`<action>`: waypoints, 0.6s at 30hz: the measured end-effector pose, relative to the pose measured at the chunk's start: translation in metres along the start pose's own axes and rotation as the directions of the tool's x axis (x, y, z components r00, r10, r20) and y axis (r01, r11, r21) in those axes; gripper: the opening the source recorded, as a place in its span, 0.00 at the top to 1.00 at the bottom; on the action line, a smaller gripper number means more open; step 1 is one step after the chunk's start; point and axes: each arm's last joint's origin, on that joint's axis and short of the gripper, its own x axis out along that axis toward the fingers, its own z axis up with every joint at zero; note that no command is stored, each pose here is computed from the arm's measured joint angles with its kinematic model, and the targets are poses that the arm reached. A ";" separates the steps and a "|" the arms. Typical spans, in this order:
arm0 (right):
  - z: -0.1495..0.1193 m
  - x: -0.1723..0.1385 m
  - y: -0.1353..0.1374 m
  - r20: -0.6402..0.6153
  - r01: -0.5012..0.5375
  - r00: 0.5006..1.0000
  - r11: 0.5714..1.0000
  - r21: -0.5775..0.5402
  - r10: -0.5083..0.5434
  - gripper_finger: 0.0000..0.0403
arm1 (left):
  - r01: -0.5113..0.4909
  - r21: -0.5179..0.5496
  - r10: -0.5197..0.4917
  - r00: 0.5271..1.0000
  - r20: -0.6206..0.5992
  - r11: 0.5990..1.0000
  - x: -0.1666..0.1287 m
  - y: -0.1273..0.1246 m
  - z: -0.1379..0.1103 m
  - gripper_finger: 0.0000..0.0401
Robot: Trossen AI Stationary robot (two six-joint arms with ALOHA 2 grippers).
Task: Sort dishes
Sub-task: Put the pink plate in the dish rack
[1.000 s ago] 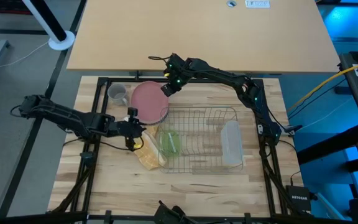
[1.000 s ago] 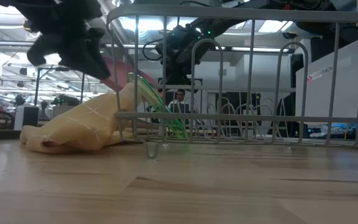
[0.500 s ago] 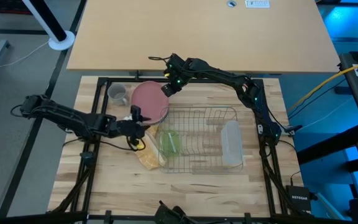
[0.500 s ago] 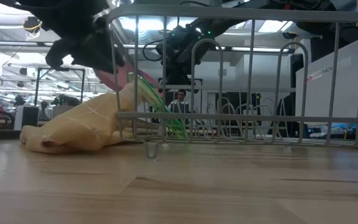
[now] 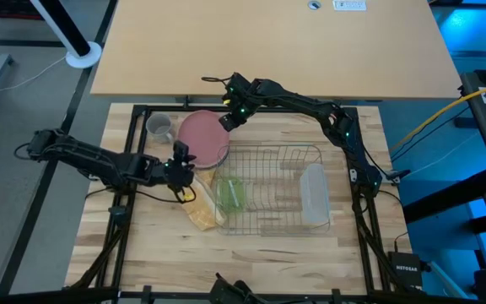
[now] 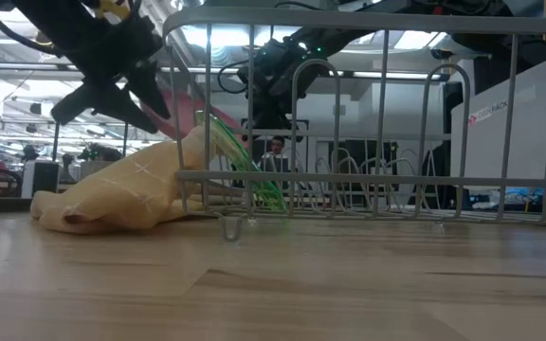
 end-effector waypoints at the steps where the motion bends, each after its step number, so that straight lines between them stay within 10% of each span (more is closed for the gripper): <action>1: 0.000 0.000 0.000 -0.001 -0.003 1.000 1.000 0.000 0.003 0.98 | -0.002 -0.001 0.002 1.000 -0.006 1.000 0.001 0.000 -0.001 0.62; 9: -0.001 0.000 0.002 -0.023 -0.066 0.998 0.998 0.021 0.066 0.98 | -0.010 0.044 0.011 1.000 -0.020 0.999 0.003 0.003 -0.002 0.65; 18: 0.000 0.000 0.002 -0.021 -0.075 0.997 0.997 0.021 0.075 0.97 | 0.015 0.042 -0.015 1.000 -0.009 0.999 0.003 0.002 -0.002 0.92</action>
